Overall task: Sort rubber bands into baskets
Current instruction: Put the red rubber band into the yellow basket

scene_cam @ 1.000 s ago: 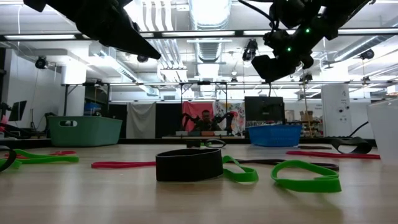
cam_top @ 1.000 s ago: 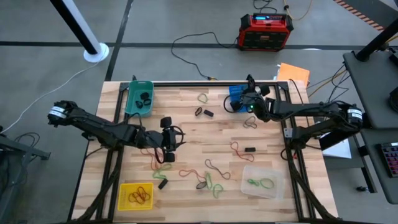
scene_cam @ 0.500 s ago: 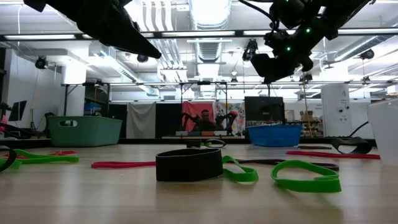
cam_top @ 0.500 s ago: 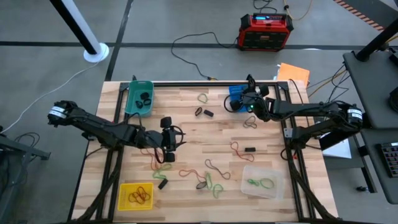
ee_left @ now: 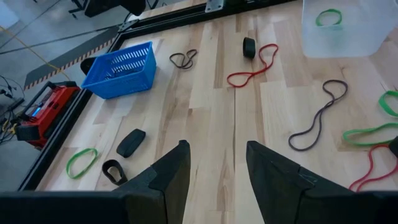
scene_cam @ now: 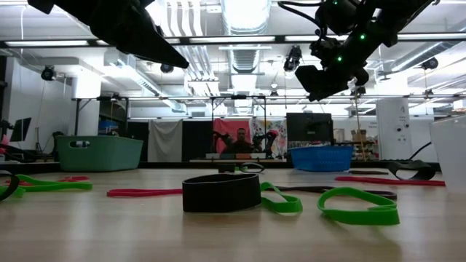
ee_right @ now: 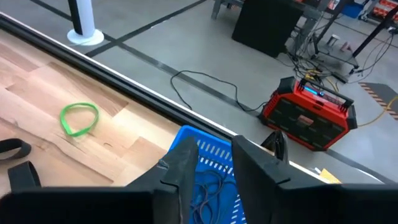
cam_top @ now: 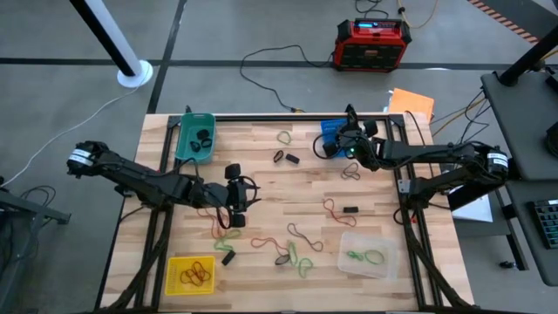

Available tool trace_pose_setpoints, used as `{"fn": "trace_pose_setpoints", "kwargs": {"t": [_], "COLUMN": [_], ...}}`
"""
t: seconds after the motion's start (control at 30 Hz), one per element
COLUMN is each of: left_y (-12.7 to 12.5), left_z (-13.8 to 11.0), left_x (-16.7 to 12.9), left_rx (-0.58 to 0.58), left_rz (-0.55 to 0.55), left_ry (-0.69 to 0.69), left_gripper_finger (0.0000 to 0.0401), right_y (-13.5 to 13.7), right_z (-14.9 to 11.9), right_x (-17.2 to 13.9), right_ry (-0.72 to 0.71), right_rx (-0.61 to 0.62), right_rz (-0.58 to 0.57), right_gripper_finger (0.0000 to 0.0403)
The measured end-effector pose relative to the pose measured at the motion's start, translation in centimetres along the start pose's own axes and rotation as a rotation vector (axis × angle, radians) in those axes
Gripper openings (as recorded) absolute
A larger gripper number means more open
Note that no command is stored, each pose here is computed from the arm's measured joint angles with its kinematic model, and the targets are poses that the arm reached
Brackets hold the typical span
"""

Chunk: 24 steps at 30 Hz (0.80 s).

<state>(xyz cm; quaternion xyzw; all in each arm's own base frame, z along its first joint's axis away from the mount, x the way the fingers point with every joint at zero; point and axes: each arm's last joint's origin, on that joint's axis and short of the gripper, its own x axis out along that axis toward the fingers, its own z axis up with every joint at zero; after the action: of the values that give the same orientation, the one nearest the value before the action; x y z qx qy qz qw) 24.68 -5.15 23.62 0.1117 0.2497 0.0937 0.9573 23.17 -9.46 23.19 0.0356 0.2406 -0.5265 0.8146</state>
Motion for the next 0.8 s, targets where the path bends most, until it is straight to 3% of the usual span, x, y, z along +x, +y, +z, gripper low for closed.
{"fn": "trace_pose_setpoints", "kwargs": {"t": [0.13,0.23,0.5,0.8], "left_y": [0.0,0.0,0.4,0.4], "left_z": [0.0,-0.2,-1.6,-0.7], "left_x": [0.0,0.0,-1.3,-2.8], "left_rx": [-0.028,-0.059,-0.158,-0.207], "left_rz": [0.000,-0.001,0.004,-0.192], "left_ry": [-0.001,0.015,0.214,0.455], "left_gripper_finger": [0.0142,0.0142,0.0142,0.0142], "right_y": [0.0,0.1,1.1,2.9], "right_z": [0.0,0.1,0.0,-0.6], "right_x": [0.0,-0.2,-1.2,-3.1], "right_ry": [0.002,0.015,0.045,0.034], "right_rx": [0.000,0.003,-0.022,-0.062], "right_rz": [0.011,0.089,0.296,0.392], "right_gripper_finger": [0.0110,0.0114,0.0101,0.0082]}}
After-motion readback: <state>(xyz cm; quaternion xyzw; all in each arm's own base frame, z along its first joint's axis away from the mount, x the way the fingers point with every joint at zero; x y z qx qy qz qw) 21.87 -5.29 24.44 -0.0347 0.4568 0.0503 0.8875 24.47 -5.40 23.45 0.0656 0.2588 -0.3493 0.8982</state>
